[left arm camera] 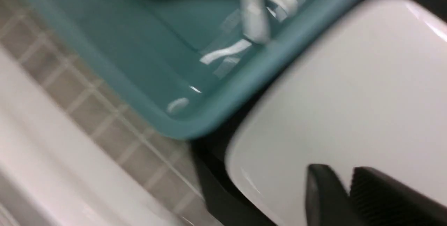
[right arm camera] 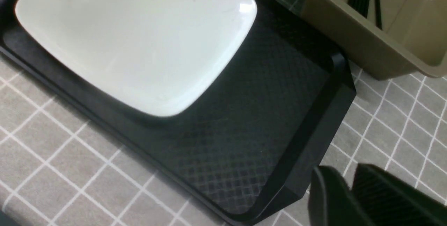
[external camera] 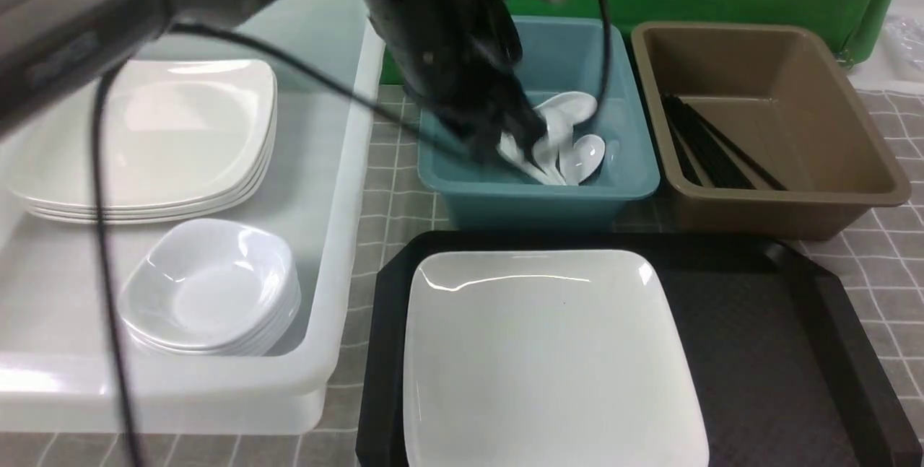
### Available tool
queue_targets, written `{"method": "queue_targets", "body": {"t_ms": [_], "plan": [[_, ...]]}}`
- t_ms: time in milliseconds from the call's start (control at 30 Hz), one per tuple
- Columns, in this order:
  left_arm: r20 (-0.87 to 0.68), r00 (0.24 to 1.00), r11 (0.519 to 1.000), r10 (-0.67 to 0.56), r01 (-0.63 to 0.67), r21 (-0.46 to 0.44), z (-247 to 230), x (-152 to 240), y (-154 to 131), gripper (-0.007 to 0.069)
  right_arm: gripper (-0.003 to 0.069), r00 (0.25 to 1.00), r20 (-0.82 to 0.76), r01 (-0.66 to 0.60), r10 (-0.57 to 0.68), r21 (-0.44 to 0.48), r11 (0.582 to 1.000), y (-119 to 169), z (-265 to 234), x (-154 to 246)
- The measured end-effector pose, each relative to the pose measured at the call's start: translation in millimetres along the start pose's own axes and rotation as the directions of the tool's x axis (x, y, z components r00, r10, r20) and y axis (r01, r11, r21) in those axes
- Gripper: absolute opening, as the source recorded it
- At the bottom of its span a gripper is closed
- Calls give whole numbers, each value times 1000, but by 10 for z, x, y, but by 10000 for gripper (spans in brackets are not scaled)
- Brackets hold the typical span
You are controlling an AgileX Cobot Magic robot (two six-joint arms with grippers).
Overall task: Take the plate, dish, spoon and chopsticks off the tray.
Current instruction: Use the left arm to grab a plate from the dinner plate
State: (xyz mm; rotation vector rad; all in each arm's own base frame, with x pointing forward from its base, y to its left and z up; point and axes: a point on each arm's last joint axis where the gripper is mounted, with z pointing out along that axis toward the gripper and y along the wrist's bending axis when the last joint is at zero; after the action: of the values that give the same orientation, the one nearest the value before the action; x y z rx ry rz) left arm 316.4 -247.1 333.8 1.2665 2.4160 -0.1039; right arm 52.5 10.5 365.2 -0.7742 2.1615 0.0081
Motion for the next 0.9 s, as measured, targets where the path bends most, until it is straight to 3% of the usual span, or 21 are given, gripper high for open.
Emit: {"method": "queue_targets", "body": {"t_ms": [33,133,267,367,567,700,900], "plan": [[-38,995,996,88,-86,34,13,113,-227,32,146,1000,0,8,-8,0,1000,0,0,0],[-81,969,971,232,-225,80,70,364,-621,13,150,1000,4,21,-21,0,1000,0,0,-3],[-111,881,885,460,-445,140,308,766,-987,38,154,999,19,35,-35,-2,999,2,0,-17],[-115,826,831,551,-531,168,503,964,-1080,102,155,999,24,36,-36,-2,999,3,0,-21],[-109,777,782,621,-602,164,767,1141,-1113,330,156,999,31,38,-38,-3,999,3,0,-29],[-106,704,709,702,-679,190,892,1195,-1129,472,160,999,33,38,-38,-4,999,5,0,-30],[-94,677,681,730,-709,184,1076,1186,-1143,505,162,999,32,33,-32,-18,999,17,-1,-29]]}}
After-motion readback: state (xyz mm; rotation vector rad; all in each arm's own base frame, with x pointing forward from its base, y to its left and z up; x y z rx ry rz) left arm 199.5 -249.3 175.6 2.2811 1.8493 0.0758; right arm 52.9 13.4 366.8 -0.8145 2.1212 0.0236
